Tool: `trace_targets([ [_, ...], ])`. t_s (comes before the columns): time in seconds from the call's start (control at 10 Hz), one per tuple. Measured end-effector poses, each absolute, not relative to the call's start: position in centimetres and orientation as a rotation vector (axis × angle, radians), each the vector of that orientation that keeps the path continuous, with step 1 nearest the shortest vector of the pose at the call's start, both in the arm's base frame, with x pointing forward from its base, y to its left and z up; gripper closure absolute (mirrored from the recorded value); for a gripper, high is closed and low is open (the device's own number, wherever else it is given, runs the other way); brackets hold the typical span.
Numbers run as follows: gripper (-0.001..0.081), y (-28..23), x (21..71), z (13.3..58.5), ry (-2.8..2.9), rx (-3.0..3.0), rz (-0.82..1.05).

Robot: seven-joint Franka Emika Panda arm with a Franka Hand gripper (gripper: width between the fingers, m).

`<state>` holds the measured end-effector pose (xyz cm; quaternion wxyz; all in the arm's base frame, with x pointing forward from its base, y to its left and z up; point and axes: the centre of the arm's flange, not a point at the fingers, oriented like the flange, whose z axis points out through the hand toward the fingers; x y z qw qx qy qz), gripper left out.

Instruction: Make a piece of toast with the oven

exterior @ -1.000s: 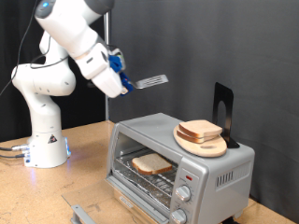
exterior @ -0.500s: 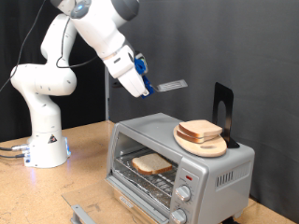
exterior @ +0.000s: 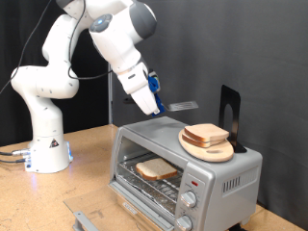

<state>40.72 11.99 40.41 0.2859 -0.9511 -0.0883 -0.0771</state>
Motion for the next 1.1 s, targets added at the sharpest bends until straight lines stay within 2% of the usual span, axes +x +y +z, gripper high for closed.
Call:
trace_targets([
  [1.1,0.0537,12.6,40.6,37.1,-0.204,-2.563,-0.211],
])
